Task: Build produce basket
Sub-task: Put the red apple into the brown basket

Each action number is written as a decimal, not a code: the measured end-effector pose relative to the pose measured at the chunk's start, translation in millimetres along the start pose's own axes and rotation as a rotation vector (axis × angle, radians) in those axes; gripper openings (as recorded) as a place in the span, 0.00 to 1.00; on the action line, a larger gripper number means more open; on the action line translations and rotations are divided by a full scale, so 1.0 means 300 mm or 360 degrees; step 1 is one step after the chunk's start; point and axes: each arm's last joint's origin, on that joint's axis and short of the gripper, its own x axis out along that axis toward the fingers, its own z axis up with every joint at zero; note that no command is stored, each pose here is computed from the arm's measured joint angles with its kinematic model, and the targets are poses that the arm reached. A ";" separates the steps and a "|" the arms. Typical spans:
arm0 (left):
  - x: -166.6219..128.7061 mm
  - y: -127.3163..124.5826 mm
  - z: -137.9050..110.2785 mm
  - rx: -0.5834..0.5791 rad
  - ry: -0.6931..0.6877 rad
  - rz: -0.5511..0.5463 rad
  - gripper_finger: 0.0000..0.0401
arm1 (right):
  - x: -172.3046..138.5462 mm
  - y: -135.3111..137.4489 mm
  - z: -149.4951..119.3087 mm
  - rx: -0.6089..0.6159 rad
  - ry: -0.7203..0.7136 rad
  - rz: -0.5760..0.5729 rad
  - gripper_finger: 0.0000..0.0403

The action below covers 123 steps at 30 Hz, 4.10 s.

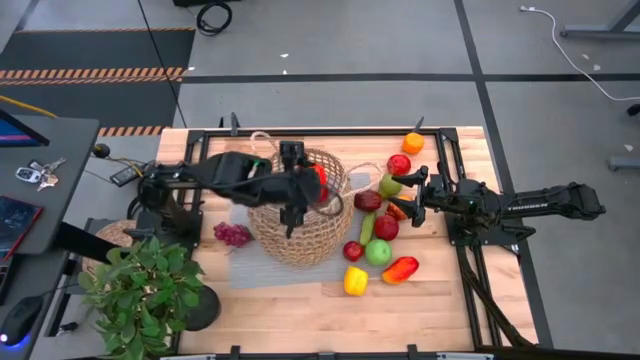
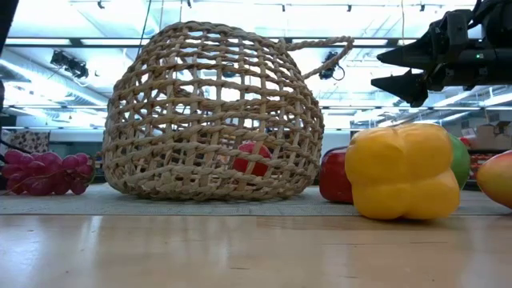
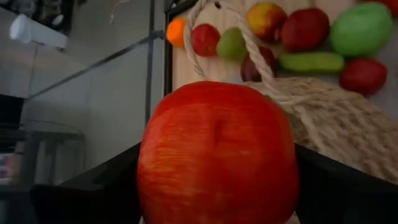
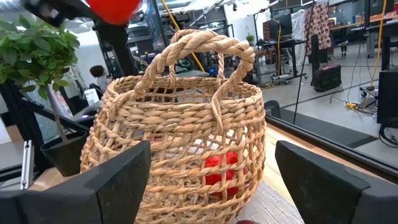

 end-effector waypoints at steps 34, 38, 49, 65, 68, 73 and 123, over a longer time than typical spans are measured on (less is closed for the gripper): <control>0.226 0.210 -0.410 -0.0771 -0.0761 -0.0560 0.80 | 0.000 0.000 0.000 0.0000 0.0000 0.0000 0.86; 0.222 0.198 -0.400 -0.0835 -0.0763 -0.0601 0.81 | 0.000 0.000 0.000 0.0000 -0.0001 0.0000 0.86; 0.200 0.141 -0.361 0.0100 -0.0935 -0.0407 0.82 | 0.000 0.000 0.000 0.0000 0.0001 0.0000 0.86; 0.183 0.141 -0.328 0.2046 -0.1097 0.0407 0.82 | 0.000 0.000 0.000 0.0000 0.0000 0.0000 0.86; 0.181 0.144 -0.325 0.2222 -0.1093 0.0501 0.82 | 0.000 0.000 0.000 0.0000 0.0001 0.0000 0.86; 0.181 0.144 -0.325 0.2352 -0.1081 0.0553 0.82 | 0.000 0.000 0.000 0.0000 0.0001 0.0000 0.86; -0.025 0.279 -0.243 -0.1081 -0.1096 -0.0660 0.82 | 0.000 0.000 0.000 0.0000 0.0001 0.0000 0.86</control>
